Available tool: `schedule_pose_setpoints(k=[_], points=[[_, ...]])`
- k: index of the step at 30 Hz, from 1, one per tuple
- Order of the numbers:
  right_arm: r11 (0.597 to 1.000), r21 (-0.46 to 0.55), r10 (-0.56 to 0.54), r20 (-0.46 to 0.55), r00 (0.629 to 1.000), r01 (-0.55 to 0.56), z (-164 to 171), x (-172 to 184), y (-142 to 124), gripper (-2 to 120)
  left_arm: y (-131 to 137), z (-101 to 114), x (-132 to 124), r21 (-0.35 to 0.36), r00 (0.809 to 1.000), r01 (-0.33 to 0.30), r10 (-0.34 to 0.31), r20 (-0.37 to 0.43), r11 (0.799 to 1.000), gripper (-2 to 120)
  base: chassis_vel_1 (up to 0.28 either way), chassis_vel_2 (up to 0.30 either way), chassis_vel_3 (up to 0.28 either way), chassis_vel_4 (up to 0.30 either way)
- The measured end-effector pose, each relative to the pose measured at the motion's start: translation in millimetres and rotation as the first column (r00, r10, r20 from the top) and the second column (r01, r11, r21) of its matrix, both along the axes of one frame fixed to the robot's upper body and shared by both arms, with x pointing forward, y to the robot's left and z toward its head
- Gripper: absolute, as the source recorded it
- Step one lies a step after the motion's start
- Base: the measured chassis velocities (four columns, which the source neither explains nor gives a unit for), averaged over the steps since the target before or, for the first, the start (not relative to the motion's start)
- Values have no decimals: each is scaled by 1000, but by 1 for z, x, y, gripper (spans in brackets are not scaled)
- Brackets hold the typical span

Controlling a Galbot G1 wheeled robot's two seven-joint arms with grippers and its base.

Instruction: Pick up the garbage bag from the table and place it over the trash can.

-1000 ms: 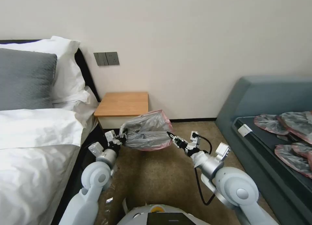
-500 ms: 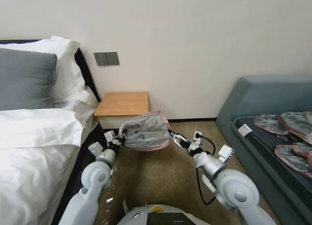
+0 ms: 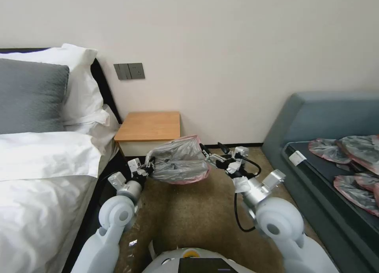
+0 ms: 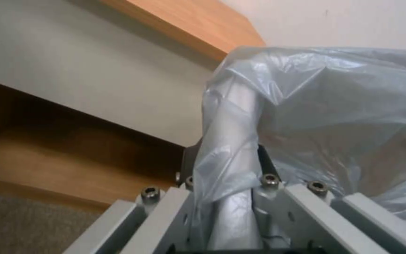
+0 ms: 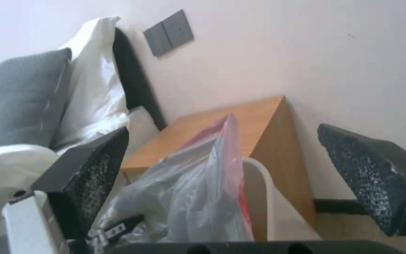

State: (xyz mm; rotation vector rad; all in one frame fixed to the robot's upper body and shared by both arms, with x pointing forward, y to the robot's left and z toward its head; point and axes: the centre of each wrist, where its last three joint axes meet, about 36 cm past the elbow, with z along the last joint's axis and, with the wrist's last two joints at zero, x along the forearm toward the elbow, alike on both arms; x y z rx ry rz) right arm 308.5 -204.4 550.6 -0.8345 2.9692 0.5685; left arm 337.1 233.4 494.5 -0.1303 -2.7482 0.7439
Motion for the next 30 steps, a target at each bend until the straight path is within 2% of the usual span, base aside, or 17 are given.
schedule_pose_setpoints(k=[5, 11, 15, 17, 20, 21, 24, 25, 27, 28, 30], points=[[999, -41, -7, 13, 1000, 8, -11, 9, 2, 100, -2, 1, 0, -11, 1000, 8, -8, -1, 1000, 4, 0, 0, 0, 0], [999, -42, -26, 7, 1000, 26, -20, 15, 2, 100, -3, 3, 1, -28, 1000, 15, -15, -8, 999, 4, 0, 0, 0, 0], [999, -35, -35, 4, 999, 35, -27, 20, 3, 84, -5, 7, 1, -73, 999, 26, -28, -26, 997, 4, 0, 0, 0, 0], [999, -36, -36, 6, 999, 36, -28, 21, 3, 82, -5, 8, 0, -79, 999, 26, -29, -29, 997, 4, 0, 0, 0, 0], [998, -53, -40, 11, 999, 40, -32, 22, 5, 66, -5, 8, 0, -96, 999, 27, -31, -40, 995, 4, 0, 0, 0, 0], [998, -53, -40, 11, 999, 40, -32, 22, 5, 66, -5, 8, 0, -96, 999, 27, -31, -40, 995, 4, 0, 0, 0, 0], [997, -57, -41, 16, 999, 42, -33, 21, 5, 52, -5, 8, 0, -100, 999, 27, -32, -43, 995, 4, 0, 0, 0, 0], [997, -57, -41, 16, 999, 42, -33, 21, 5, 52, -5, 8, 0, -100, 999, 27, -32, -43, 995, 4, 0, 0, 0, 0], [997, -61, -42, 20, 999, 43, -33, 21, 5, 43, -4, 9, 0, -119, 998, 30, -36, -49, 992, 4, 0, 0, 0, 0], [997, -61, -42, 20, 999, 43, -33, 21, 5, 43, -4, 9, 0, -119, 998, 30, -36, -49, 992, 4, 0, 0, 0, 0], [997, -58, -44, 28, 999, 46, -33, 21, 6, 31, -4, 10, 0, -154, 997, 32, -43, -68, 988, 4, 0, 0, 0, 0]])
